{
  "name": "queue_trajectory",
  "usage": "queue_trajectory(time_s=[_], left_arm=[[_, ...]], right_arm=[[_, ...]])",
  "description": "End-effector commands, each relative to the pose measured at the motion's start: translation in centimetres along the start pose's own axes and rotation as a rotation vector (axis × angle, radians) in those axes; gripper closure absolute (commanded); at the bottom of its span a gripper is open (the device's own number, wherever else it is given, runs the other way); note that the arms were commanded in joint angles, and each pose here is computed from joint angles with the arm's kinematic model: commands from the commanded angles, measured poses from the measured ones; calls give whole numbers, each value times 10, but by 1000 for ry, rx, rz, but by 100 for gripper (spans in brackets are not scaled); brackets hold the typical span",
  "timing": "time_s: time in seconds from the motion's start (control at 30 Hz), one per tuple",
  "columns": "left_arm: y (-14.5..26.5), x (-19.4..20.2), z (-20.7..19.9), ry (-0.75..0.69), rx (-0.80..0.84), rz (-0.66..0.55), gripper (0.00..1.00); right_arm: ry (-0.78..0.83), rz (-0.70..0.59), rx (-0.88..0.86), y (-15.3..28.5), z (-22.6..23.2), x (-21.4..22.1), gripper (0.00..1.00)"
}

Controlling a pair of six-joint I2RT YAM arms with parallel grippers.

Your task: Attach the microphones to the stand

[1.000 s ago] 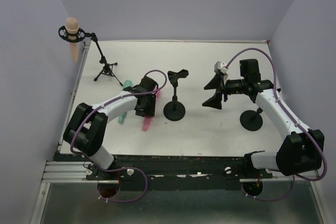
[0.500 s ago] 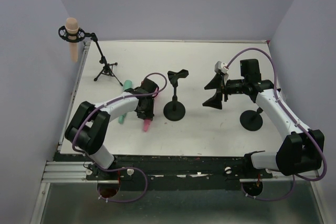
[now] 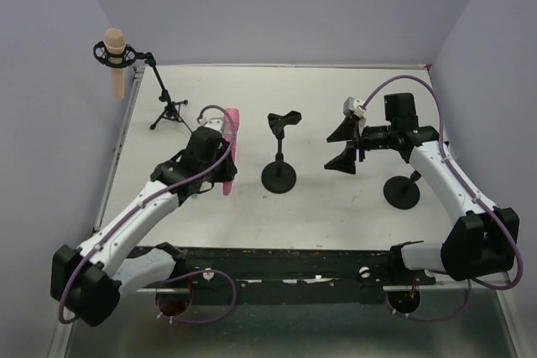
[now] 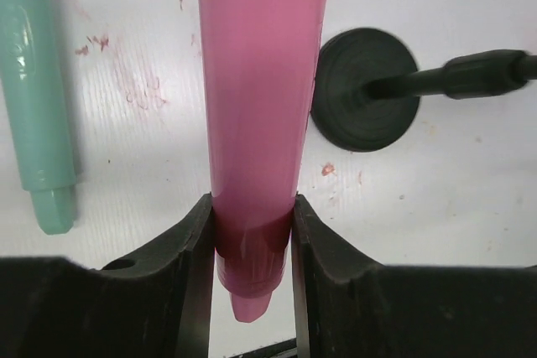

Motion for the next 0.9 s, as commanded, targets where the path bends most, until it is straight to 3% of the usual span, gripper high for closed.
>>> queue_trajectory(time_s=[0.0, 0.17, 0.47, 0.7, 0.87], left_arm=[[51, -36, -8, -11, 93, -256, 98], [116, -65, -39, -79, 340, -488, 99], [203, -108, -126, -205, 805, -639, 99], [215, -140, -201, -267, 968, -654, 100], [200, -157, -245, -261, 1006, -674, 100]], right_arm=[[48, -13, -4, 7, 4, -18, 0], [84, -40, -2, 18, 12, -50, 0], [44, -88, -94, 42, 45, -120, 0], [-46, -204, -87, 58, 56, -188, 0], [-102, -283, -127, 71, 77, -229, 0]])
Point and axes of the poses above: each gripper's point midway between its finger pads, its own y axis back along the fingers, its own z axis along the line the jaws close on, x = y × z, the point moved 2 cm from there along y, back along the fingers, and after that the axes turned 1 degree about y, right-handed, at the moved point
